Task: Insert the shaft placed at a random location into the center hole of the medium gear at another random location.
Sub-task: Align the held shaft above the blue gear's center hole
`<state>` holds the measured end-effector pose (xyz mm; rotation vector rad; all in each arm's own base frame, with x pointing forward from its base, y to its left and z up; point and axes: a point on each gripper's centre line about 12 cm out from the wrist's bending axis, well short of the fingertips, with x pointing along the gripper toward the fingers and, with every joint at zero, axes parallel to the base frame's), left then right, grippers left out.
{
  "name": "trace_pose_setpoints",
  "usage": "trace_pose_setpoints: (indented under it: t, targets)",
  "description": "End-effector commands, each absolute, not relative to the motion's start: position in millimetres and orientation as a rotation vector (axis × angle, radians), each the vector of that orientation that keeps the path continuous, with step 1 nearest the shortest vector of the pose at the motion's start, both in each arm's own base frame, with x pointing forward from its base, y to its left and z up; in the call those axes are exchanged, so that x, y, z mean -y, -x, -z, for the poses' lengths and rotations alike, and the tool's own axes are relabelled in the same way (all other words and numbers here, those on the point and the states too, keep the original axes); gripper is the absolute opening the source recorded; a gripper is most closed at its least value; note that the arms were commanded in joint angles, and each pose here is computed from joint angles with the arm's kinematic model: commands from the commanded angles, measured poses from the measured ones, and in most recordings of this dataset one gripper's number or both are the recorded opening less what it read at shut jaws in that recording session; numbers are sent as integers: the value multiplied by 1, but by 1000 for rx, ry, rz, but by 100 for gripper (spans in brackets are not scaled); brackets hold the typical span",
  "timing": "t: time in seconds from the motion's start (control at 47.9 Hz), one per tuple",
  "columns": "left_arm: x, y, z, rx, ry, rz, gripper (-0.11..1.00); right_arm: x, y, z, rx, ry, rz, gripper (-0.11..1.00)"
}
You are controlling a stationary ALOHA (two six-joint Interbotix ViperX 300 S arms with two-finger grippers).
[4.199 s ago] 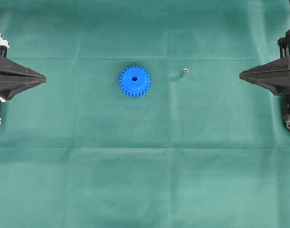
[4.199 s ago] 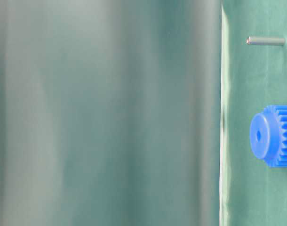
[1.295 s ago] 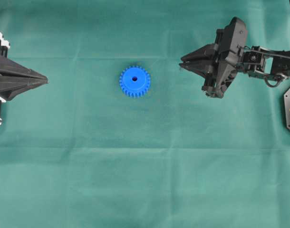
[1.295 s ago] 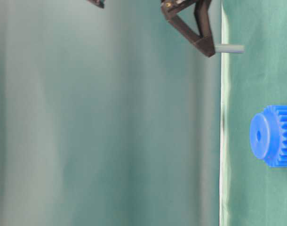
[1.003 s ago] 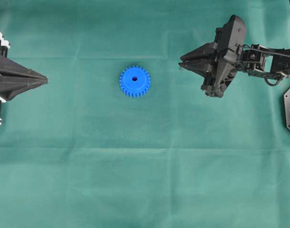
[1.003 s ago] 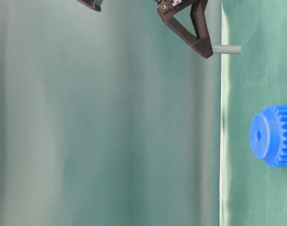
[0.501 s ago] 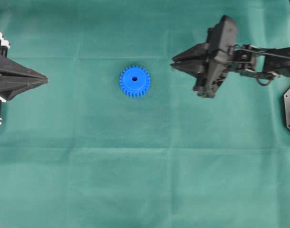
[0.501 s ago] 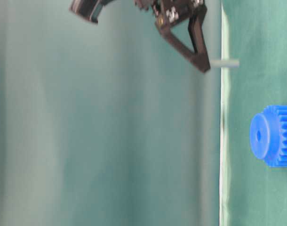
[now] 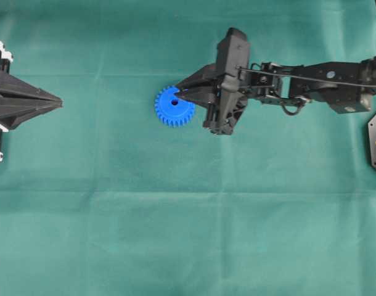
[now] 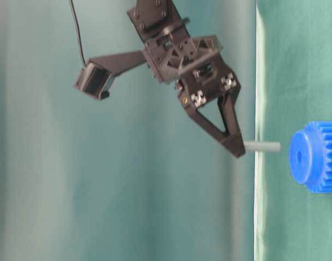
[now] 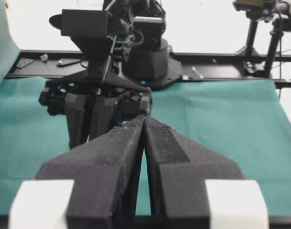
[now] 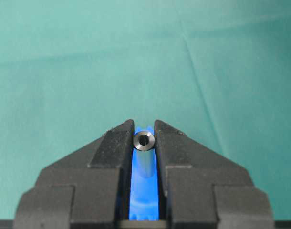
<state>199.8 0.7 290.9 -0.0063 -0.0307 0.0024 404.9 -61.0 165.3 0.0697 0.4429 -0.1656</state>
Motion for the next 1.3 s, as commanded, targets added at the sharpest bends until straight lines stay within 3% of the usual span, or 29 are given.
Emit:
trace_pose_setpoints:
  t: [0.0, 0.836, 1.274]
  targets:
    - [-1, -202, -299, 49, 5, -5, 0, 61, -416, -178, -404, -75, 163, 14]
    - [-1, -202, -299, 49, 6, -5, 0, 65, -424, -148, -464, -78, 170, 14]
    - [-1, -202, -299, 49, 5, -5, 0, 65, -425, -148, -456, -78, 170, 14]
